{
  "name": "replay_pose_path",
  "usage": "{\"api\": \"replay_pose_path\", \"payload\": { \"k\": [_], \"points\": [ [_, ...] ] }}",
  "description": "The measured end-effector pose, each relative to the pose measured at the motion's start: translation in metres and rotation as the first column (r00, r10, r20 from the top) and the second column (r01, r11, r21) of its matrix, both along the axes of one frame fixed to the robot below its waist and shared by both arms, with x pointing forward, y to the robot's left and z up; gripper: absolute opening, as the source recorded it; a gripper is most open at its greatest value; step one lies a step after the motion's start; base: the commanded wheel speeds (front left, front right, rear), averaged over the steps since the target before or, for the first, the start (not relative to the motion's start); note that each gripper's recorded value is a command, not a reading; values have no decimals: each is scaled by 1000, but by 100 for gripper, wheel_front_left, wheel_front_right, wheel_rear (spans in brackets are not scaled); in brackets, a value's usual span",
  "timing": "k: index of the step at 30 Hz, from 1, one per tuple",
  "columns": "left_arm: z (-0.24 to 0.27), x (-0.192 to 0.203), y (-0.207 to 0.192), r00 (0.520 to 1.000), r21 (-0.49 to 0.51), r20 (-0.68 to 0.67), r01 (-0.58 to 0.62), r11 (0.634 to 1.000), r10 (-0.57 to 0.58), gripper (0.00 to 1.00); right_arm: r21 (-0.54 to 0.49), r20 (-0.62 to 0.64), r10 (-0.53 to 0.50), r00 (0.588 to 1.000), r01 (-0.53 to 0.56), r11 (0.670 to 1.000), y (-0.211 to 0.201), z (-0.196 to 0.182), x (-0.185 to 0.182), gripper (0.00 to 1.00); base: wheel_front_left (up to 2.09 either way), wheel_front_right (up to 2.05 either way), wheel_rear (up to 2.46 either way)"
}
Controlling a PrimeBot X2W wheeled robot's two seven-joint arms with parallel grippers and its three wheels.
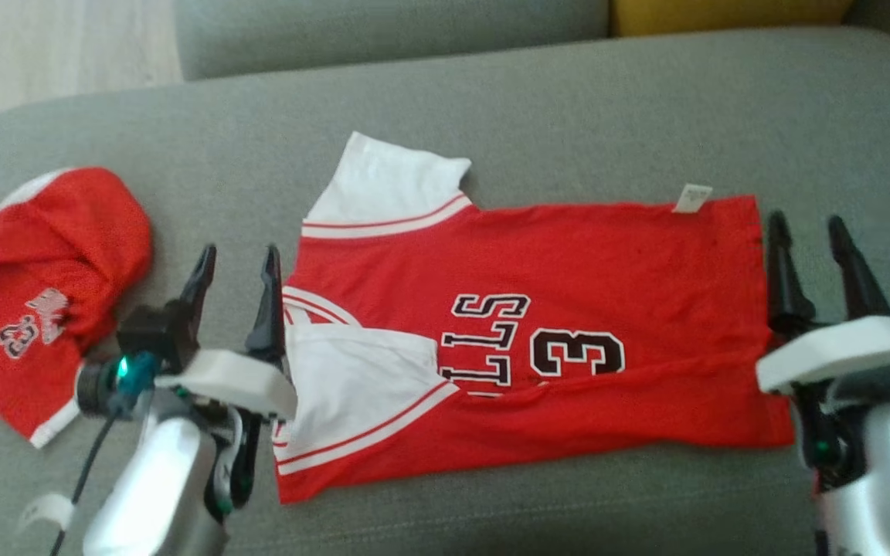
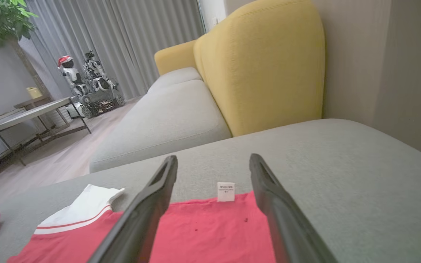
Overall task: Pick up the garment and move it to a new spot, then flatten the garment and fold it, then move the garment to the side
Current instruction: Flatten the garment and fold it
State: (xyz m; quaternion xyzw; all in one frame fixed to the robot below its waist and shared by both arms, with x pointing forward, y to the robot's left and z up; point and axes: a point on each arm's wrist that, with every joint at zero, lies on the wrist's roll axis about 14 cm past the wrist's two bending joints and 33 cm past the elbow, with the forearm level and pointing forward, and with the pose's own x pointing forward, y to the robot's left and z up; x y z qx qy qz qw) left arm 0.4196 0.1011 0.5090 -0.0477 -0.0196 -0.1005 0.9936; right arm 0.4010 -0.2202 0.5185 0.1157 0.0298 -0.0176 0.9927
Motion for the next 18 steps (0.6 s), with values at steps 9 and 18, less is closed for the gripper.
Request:
{"api": "replay_pose_path", "payload": {
  "k": [9, 18],
  "points": [
    [-15, 89, -32, 970, 99, -104, 228, 969, -218, 100, -67, 37, 69, 997, -66, 996, 22, 1, 47, 100, 0, 0, 0],
    [-73, 153, -66, 845, 171, -419, 434, 885, -333, 100, -63, 46, 48, 998, -45, 997, 9, -9, 69, 100, 0, 0, 0]
  ]
}}
